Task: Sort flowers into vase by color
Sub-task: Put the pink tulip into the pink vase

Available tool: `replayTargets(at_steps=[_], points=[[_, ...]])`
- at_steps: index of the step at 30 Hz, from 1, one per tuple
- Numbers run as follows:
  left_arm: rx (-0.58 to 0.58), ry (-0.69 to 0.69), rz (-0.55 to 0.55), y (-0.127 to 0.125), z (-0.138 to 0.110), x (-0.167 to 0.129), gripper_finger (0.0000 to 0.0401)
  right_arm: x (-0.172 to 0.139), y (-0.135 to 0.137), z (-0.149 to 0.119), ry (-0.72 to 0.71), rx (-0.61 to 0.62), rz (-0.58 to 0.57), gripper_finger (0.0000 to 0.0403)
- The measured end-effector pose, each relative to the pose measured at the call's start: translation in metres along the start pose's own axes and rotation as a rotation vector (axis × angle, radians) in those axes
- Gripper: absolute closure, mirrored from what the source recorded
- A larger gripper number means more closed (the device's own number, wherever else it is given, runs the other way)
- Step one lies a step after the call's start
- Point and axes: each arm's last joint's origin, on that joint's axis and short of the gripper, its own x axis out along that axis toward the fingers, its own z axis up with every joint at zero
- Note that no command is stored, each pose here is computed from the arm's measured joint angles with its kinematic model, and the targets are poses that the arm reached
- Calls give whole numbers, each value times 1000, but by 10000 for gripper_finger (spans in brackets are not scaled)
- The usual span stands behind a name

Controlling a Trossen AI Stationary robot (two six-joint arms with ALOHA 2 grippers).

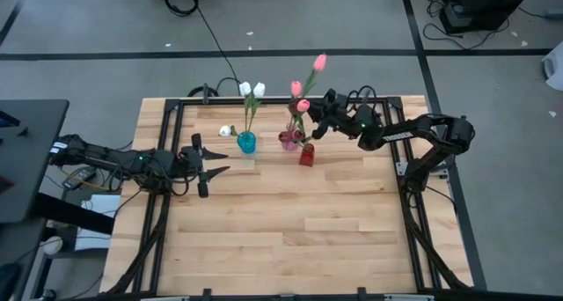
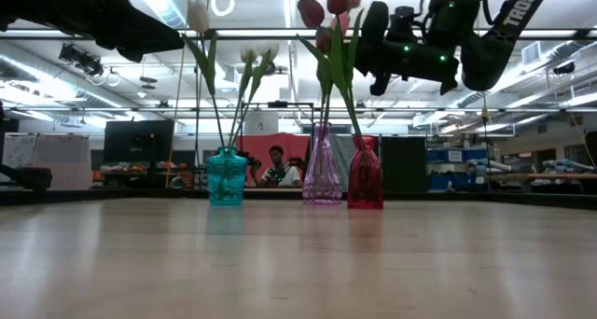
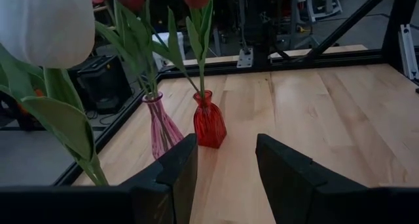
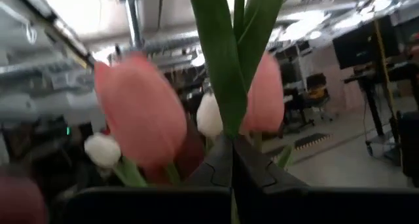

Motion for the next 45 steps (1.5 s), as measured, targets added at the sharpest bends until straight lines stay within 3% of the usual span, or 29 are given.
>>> replayTargets(at_steps=[15,22,30,45], points=[[-3,-18,1,1,7,-1,240,-4,-5,-27,297,-90,23,344],[-4,-19,1,2,10,-2,240,-7,-11,-34,388,-128,2,297],[-22,-3,0,1,8,-2,240,-12,-11,-12,387,-165,-14,254],[-1,-6,1,1,9,-2,240,-24,-1,10,465,-254,0,251]])
